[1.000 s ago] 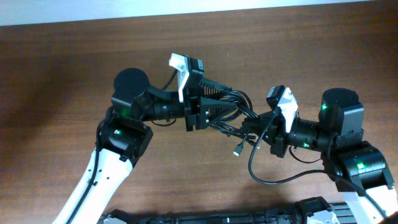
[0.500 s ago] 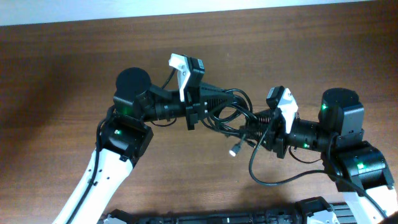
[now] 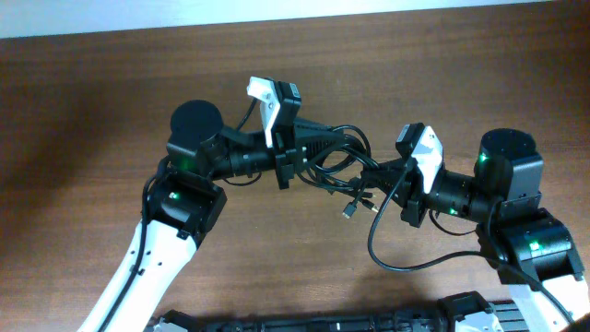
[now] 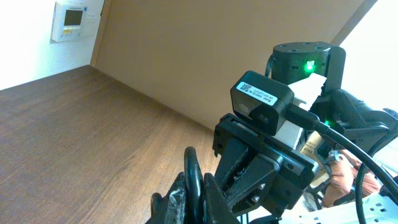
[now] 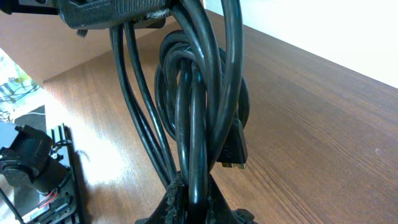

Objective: Untangle cables

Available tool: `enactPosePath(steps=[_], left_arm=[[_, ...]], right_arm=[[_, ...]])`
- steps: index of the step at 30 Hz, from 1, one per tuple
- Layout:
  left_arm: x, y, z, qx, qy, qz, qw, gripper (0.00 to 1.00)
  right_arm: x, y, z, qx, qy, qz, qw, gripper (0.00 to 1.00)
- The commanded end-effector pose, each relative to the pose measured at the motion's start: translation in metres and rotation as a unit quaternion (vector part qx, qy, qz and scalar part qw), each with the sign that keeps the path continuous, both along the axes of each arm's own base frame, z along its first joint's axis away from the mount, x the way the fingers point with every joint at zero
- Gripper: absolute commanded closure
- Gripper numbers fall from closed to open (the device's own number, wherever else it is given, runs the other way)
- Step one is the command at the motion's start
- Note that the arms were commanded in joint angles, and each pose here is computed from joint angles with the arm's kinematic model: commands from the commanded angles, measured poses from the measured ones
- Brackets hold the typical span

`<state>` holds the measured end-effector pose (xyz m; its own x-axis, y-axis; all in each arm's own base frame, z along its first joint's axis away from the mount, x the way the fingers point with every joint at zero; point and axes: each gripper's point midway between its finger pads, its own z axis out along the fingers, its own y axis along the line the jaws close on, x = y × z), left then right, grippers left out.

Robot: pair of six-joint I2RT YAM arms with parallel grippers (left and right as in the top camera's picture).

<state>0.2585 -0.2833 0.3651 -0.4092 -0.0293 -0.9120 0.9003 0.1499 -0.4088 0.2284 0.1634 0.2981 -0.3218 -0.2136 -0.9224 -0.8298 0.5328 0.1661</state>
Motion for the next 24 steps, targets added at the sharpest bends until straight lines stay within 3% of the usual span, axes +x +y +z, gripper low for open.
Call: enactPosePath(steps=[1,7,12,17,20,24], left_arm=[[0.003,0.0,0.001,0.001,-0.003,0.012,1.0,1.0],[0.059,0.02,0.003,-0.029,0.081,0.185,0.979,1.0],[0.06,0.022,0.034,-0.075,0.031,0.188,0.979,1.0],[0.069,0.03,0.052,-0.116,0.033,0.217,0.969,1.0],[0.078,0.04,0.065,-0.158,0.057,0.249,0.954,1.0],[0.096,0.058,0.067,-0.225,0.156,0.301,0.913,1.0]], right_arm=[[0.001,0.0,0.007,-0.002,-0.018,0.0,1.0,0.96],[-0.012,-0.002,-0.013,-0.01,0.045,0.001,0.999,0.96],[-0.019,-0.003,-0.022,-0.014,0.076,0.001,0.997,0.96],[-0.024,-0.004,-0.027,-0.017,0.094,0.001,0.995,0.96],[-0.029,-0.005,-0.033,-0.02,0.114,0.002,0.993,0.96],[-0.031,-0.005,-0.035,-0.021,0.122,0.001,0.992,0.96]])
